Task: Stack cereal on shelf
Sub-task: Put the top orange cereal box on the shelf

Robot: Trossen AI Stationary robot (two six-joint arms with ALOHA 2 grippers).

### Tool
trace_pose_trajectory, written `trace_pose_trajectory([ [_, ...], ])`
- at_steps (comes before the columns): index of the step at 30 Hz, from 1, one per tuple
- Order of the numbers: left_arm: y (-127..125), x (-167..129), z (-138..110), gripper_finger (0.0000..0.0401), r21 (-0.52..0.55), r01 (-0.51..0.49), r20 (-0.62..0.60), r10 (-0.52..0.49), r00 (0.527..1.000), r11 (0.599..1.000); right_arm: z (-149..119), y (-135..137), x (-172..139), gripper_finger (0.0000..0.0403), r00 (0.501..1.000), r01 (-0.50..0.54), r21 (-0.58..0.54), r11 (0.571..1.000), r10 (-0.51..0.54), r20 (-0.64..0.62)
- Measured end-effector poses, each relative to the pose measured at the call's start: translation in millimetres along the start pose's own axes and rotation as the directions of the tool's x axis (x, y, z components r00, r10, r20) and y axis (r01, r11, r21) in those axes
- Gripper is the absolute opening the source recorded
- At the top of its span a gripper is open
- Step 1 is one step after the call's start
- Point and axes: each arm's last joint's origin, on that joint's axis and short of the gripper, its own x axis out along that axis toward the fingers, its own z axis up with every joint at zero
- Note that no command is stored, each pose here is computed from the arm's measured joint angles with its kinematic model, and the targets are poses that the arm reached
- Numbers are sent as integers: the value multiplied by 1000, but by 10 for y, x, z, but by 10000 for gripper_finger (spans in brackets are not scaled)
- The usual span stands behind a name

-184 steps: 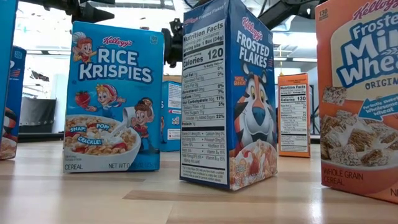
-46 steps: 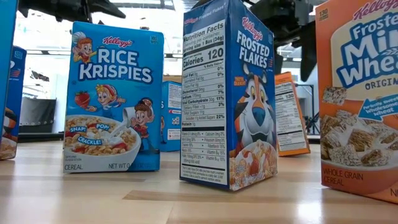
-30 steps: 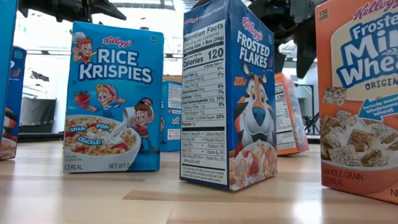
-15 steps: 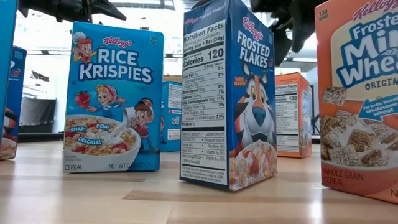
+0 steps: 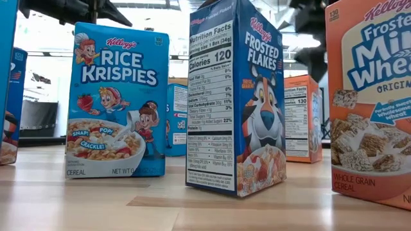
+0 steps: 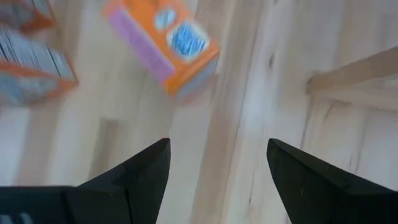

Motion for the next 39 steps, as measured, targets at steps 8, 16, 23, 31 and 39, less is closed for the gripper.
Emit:
trace_pose_trajectory([
  [8,77,184,-66,233,-55,-66,-67,62,996,996,-272,-191,426,292,994,-59,22,998,56,90],
  [16,133,397,-85,233,-86,-82,-72,76,994,993,-453,-347,549,292,962,-169,79,982,147,229],
  [23,92,376,-5,233,-84,-35,5,36,999,996,-610,-384,299,292,948,-1,165,986,-51,313],
  [31,-2,144,-67,233,-166,57,-95,-74,993,984,-545,-337,-86,292,887,8,280,960,-136,441],
  [39,-340,23,-112,213,-400,293,-183,-389,903,868,-210,-227,-555,292,894,104,246,964,-199,401],
])
